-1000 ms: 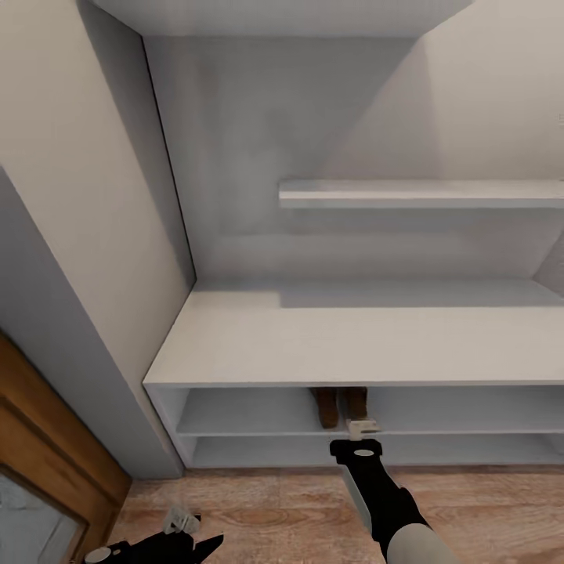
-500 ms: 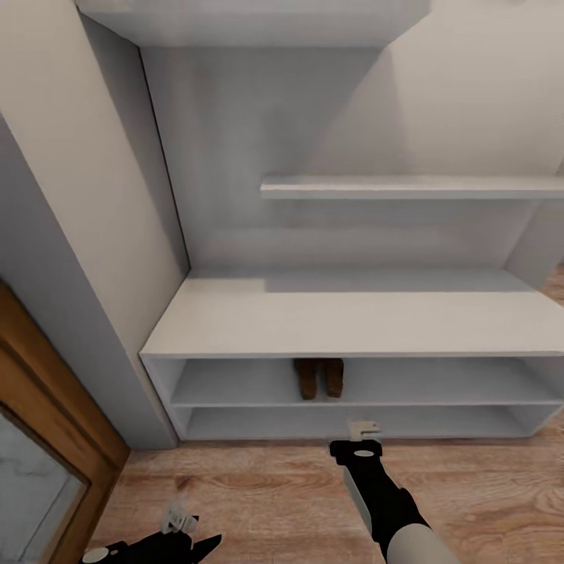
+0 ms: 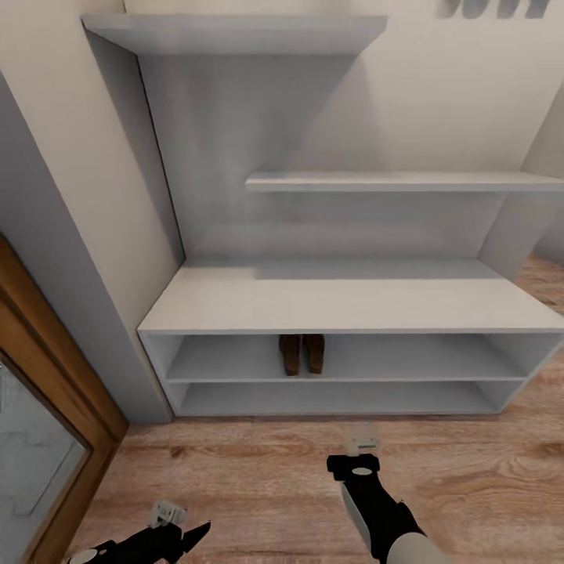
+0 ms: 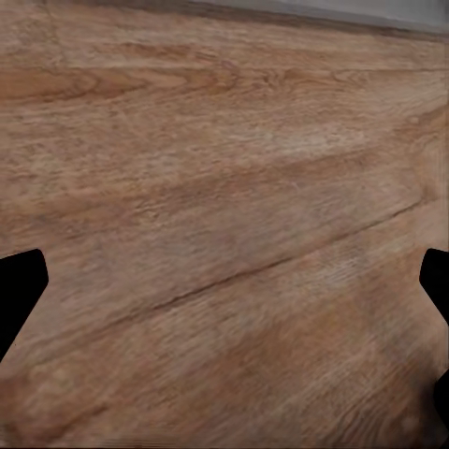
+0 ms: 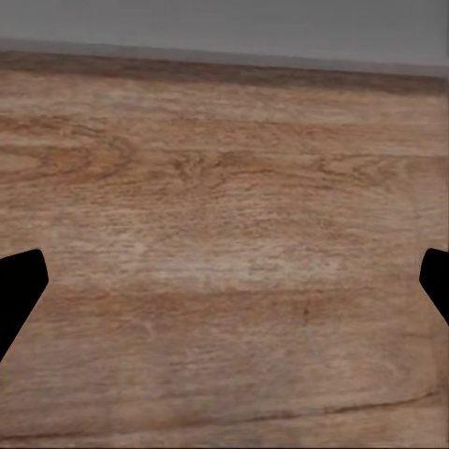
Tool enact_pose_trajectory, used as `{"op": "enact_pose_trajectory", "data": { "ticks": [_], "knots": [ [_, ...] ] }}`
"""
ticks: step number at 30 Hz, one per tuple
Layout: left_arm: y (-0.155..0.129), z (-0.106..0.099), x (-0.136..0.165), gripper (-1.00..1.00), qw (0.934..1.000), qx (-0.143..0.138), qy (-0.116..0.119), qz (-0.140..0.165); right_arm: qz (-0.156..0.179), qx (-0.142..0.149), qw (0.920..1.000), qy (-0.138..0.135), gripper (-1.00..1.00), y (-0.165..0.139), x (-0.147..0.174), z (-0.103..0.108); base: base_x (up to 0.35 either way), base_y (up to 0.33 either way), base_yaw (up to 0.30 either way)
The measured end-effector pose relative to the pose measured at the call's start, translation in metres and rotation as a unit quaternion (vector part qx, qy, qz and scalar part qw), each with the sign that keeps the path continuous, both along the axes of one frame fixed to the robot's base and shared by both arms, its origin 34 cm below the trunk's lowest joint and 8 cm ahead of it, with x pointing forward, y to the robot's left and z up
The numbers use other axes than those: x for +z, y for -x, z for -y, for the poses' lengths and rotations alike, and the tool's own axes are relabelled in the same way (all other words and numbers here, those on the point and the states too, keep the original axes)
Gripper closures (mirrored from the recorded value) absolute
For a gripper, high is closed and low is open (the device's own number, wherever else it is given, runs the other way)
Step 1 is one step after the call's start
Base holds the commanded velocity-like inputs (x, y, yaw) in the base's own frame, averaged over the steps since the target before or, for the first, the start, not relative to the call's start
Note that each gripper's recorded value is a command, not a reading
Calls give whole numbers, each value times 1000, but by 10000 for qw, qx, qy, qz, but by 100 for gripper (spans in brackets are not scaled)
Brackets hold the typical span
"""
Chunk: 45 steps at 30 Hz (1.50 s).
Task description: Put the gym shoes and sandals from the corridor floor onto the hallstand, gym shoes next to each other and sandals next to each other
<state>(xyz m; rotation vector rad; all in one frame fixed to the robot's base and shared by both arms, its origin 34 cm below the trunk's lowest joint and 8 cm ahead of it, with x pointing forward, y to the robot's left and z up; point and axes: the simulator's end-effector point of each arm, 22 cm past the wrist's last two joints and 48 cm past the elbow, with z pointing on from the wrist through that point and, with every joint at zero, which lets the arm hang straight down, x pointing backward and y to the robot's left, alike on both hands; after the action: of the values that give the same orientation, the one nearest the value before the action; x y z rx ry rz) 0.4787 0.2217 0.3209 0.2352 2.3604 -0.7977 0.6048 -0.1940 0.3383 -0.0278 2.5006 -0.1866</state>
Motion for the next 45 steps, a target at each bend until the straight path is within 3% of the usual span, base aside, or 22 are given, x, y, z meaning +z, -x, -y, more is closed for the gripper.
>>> {"op": "enact_pose_trajectory", "data": {
  "ticks": [4,8,10,11,16,20,26,28,31,36,45],
  "knots": [
    [-6,-12,-2,-100,9996,251,-130,28,4,63,10000,-54,-100,16,-16,-6,-276,-134,0],
    [-10,-20,-5,-100,9989,394,-265,47,-13,55,10000,57,-100,30,-29,14,-214,-62,0],
    [-11,-26,-8,-100,9980,492,-384,79,-56,39,9998,184,-100,42,-39,37,-77,-19,0],
    [-10,-36,-13,-100,9959,652,-611,161,-92,-8,9994,347,-100,62,-53,70,-30,-7,0],
    [-13,-52,-17,-100,9902,926,-987,351,139,-36,9984,552,-100,79,-58,113,-13,-3,0],
    [-4,-75,-27,-100,9805,1281,-1429,420,511,-45,9964,676,-100,80,-50,140,-2,0,0],
    [3,-89,-29,-100,9729,1480,-1687,563,582,-52,9955,743,-100,80,-48,152,0,0,0],
    [11,-105,-30,-100,9627,1797,-1919,647,581,-71,9954,753,-100,82,-48,154,0,0,0],
    [19,-111,-34,-100,9587,1975,-1966,573,557,-65,9957,735,-100,87,-51,151,0,0,0],
    [28,-117,-39,-100,9551,2143,-1993,465,519,-70,9961,717,-100,94,-54,148,0,0,0],
    [29,-117,-40,-100,9548,2156,-1998,450,554,-64,9957,740,-100,91,-52,149,0,0,-101]
  ]
}}
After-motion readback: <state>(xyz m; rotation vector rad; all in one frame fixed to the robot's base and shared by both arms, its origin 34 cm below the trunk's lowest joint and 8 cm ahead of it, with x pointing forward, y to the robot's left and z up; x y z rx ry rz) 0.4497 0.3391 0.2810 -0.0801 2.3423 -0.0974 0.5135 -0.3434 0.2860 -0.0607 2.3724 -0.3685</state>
